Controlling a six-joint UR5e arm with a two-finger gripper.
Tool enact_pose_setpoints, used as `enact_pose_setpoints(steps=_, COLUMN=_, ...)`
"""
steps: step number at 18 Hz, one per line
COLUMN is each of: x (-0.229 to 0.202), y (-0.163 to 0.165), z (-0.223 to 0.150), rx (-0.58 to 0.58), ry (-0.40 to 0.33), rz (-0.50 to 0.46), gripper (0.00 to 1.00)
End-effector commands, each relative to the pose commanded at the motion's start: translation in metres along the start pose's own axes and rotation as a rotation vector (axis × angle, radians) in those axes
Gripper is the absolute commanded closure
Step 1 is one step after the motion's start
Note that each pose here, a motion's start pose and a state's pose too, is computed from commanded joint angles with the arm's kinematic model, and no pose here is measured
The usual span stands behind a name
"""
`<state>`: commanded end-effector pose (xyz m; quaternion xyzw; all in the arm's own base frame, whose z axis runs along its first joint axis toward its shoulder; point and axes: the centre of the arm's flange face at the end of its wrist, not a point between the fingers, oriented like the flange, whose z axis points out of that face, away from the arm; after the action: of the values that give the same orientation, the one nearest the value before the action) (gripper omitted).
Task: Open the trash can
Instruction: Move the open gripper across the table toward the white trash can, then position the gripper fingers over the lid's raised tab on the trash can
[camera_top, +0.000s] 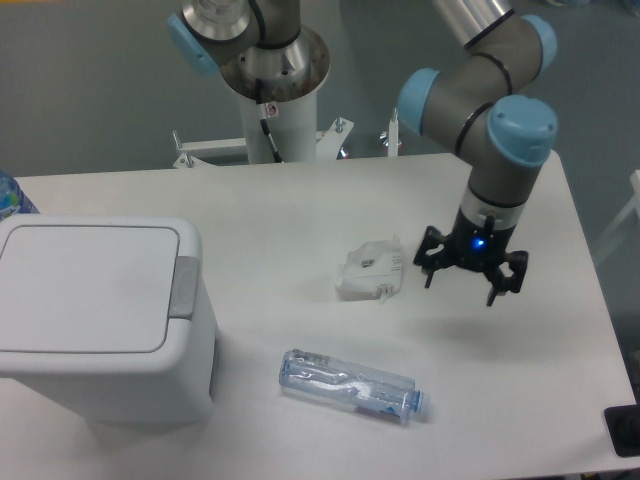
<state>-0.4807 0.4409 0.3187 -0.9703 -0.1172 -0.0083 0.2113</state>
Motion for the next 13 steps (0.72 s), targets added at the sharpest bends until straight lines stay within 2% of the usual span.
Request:
enact_pose_setpoints(steps=2, x=0.017, y=-0.016, z=-0.003, rx=0.044, ry=0.032, rz=-0.044, gripper=0.0)
enact_pose_setpoints(steps=5, x=0.036, y=-0.052, z=-0.025, rx=0.103, ry=0.032, rz=-0.12, gripper=0.0)
enact_pose_setpoints(steps=8, x=0.062, y=-0.079, z=-0.037, rx=0.166, ry=0.096, rz=-0.193, gripper=0.0)
enact_pose_setpoints(steps=10, x=0.096, y=-0.094, z=-0.053, rx=0.195, ry=0.119, rz=-0.171, gripper=0.0)
enact_pose_setpoints(steps=13, x=0.125, y=-0.109, z=-0.074, rx=0.227, ry=0.136, rz=-0.18, gripper=0.0)
